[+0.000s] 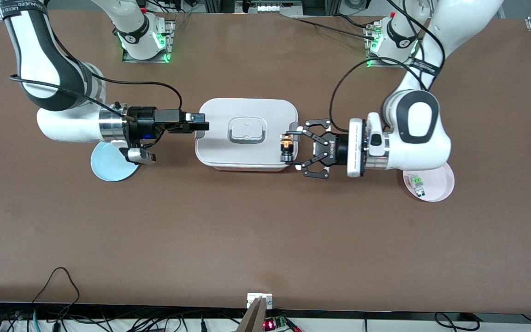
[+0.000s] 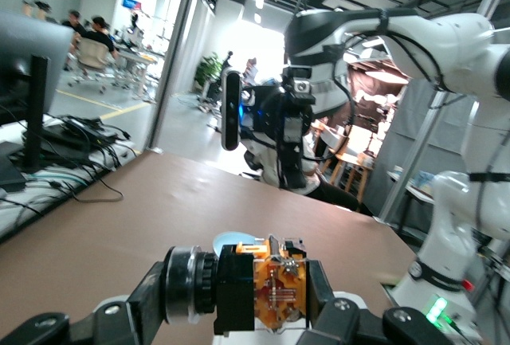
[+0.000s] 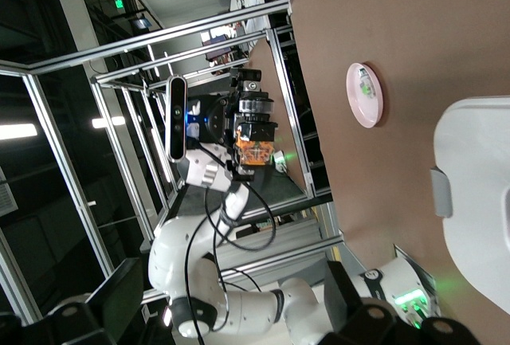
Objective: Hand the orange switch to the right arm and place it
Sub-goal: 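Grasp the orange switch with the right gripper from the left gripper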
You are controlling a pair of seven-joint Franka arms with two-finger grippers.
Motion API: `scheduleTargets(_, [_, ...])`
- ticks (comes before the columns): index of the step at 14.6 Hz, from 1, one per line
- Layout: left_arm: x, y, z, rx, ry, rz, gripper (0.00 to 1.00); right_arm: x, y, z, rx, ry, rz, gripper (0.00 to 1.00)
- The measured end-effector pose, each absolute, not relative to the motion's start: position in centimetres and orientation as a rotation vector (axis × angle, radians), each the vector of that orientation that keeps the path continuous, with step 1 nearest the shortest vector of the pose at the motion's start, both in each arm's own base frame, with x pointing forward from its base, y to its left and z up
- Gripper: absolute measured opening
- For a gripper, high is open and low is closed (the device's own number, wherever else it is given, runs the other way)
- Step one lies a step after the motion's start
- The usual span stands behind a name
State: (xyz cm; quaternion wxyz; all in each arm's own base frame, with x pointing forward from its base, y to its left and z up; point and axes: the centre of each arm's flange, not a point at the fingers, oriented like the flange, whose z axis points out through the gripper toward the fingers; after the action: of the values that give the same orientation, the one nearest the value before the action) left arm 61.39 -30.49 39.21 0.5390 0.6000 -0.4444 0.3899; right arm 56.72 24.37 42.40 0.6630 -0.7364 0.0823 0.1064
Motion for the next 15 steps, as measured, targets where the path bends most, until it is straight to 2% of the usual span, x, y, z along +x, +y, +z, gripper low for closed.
scheduleTargets(5, [60.0,-34.6,38.4,1.349,-1.025,1.078,0.72,55.7,28.4,40.9,-1.682,0.217,0.249,1.00])
scheduleTargets(15, [57.9,-38.5,37.6,1.386,-1.051,1.093,0.72,54.9,31.7,37.5,-1.664,0.275,0.257,1.00])
